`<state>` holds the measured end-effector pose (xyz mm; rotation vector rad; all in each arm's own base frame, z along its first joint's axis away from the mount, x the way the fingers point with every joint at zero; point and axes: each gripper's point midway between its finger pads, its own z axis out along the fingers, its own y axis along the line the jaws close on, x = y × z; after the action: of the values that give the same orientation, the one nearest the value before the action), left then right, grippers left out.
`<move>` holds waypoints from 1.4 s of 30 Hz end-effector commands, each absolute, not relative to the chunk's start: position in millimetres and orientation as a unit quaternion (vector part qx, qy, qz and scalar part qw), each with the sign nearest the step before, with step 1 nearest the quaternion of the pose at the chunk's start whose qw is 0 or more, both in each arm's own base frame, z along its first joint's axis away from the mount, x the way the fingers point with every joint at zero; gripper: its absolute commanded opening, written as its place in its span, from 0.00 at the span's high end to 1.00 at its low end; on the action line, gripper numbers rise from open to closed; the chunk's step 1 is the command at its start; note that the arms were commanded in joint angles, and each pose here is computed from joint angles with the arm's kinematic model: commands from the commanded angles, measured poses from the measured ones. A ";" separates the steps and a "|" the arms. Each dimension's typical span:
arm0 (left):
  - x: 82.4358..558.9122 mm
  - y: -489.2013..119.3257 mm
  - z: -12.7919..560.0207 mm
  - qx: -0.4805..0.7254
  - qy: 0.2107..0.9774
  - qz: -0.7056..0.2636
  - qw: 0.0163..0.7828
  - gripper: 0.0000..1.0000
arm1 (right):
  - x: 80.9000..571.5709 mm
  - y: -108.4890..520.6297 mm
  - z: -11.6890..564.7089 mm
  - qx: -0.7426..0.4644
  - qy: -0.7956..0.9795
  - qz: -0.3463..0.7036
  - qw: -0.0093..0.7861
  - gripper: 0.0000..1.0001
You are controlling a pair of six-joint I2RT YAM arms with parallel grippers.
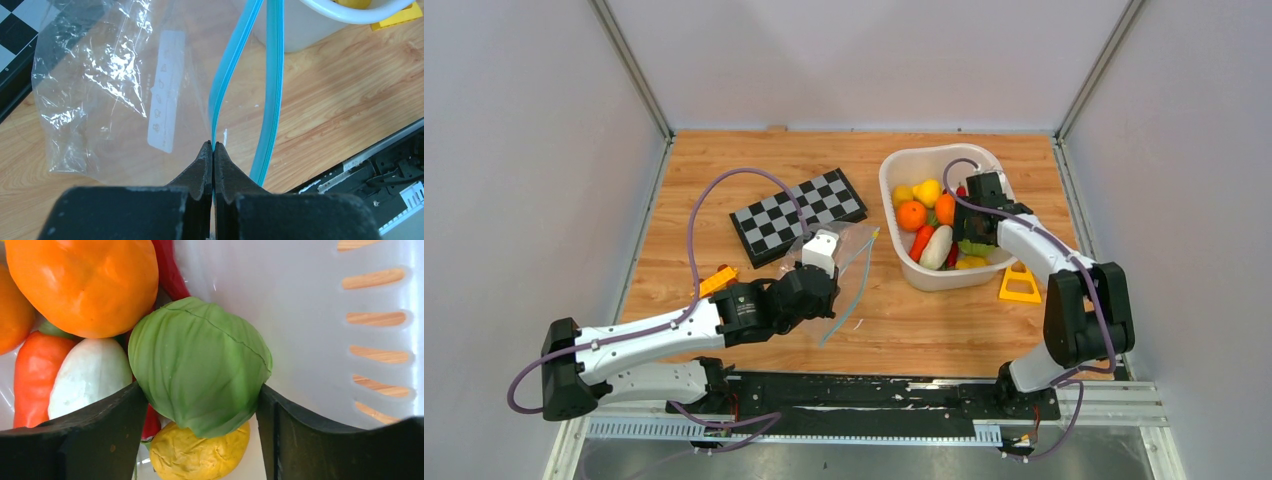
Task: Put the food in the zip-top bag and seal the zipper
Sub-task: Pick up the fake vegetable from the bin, then place the fake vegetable in the zipper food storage bag.
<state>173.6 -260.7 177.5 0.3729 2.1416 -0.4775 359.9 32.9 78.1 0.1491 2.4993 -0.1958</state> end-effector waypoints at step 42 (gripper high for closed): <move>174.6 -317.9 214.4 0.135 0.836 -0.300 0.438 1.00 | 158.0 243.8 296.9 -0.251 0.647 0.562 0.450 0.71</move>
<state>173.6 -300.5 185.3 0.3997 2.1405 -0.6025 163.2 229.0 275.2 -0.5383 1.7282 1.3527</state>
